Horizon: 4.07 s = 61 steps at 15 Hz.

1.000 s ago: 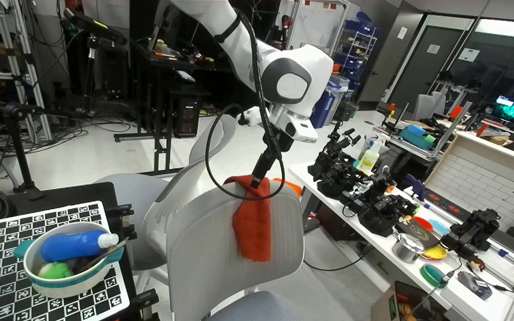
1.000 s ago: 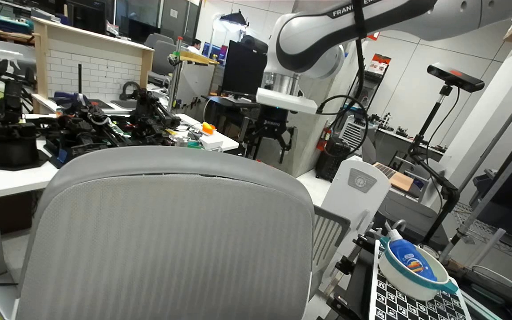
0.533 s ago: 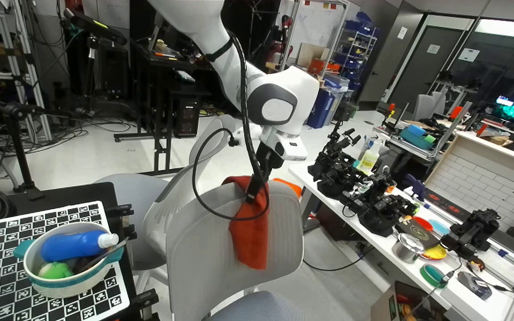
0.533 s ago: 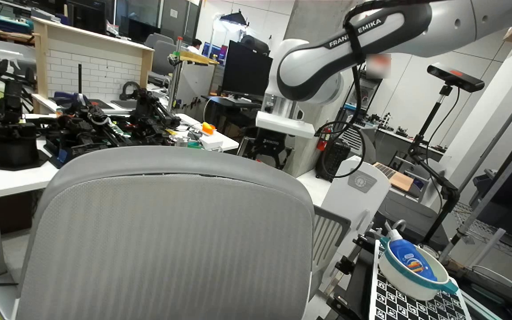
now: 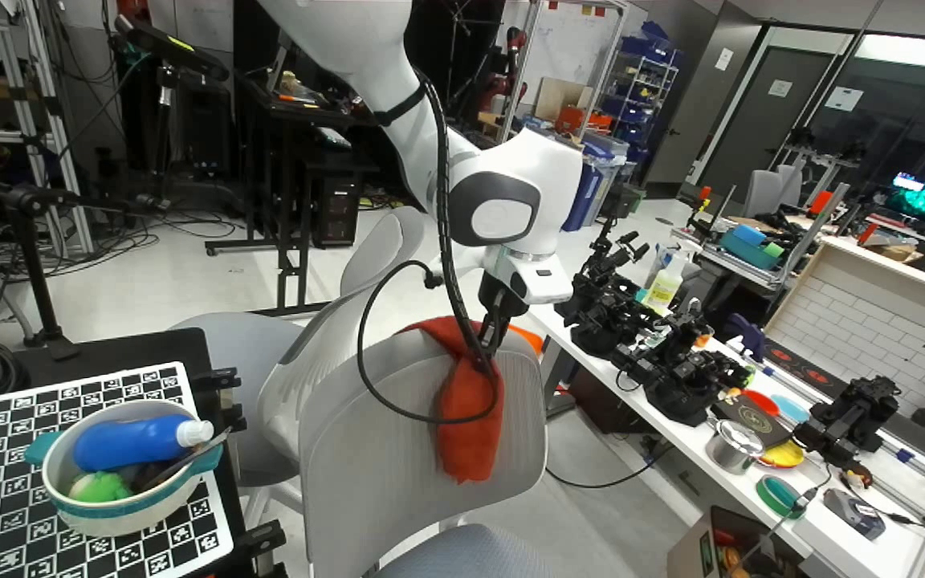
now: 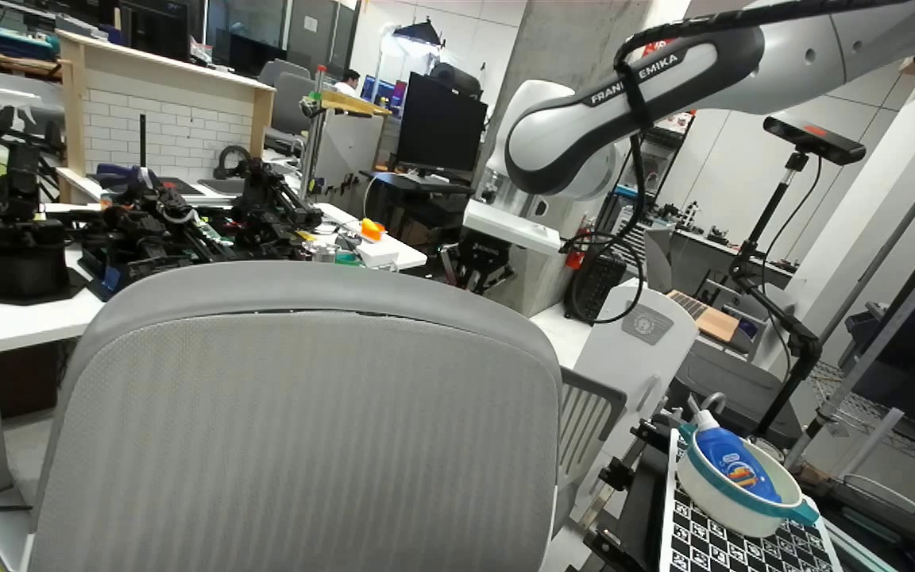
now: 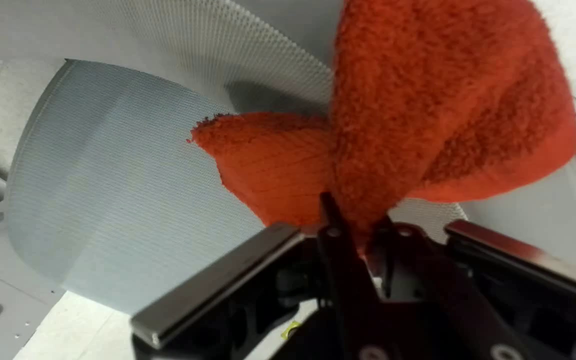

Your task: Move the orange towel to the backrest of the left chair, then to the backrest of the right chair

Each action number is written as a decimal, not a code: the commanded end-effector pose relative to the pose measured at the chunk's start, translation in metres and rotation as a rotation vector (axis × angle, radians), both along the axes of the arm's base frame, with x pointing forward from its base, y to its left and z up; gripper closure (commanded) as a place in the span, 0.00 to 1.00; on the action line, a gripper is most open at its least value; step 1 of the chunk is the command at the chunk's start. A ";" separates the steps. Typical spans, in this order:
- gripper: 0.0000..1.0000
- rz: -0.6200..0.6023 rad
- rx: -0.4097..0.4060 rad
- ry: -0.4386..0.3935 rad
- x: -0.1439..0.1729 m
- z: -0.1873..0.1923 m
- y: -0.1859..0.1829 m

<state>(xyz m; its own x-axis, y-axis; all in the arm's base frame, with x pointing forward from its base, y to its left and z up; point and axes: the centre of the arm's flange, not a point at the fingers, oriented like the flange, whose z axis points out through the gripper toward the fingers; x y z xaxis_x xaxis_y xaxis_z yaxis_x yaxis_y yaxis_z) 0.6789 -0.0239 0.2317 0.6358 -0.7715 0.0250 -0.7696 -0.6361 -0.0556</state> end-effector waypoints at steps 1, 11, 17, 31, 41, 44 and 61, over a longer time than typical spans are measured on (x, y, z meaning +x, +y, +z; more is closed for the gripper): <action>1.00 0.015 0.009 -0.052 -0.011 0.032 -0.007; 0.98 0.081 0.036 -0.250 -0.024 0.208 0.021; 0.98 0.128 0.054 -0.347 -0.033 0.292 0.051; 0.98 0.336 0.122 -0.404 -0.060 0.356 0.206; 0.98 0.363 0.082 -0.268 -0.088 0.243 0.216; 0.98 0.382 0.055 -0.278 -0.097 0.221 0.216; 0.98 0.722 -0.201 -0.559 -0.105 0.179 0.193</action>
<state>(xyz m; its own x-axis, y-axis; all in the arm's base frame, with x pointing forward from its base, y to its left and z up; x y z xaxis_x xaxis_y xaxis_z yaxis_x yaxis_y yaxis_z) 0.5543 0.1887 0.3937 0.8493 -0.1618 0.5025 -0.1061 -0.9848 -0.1377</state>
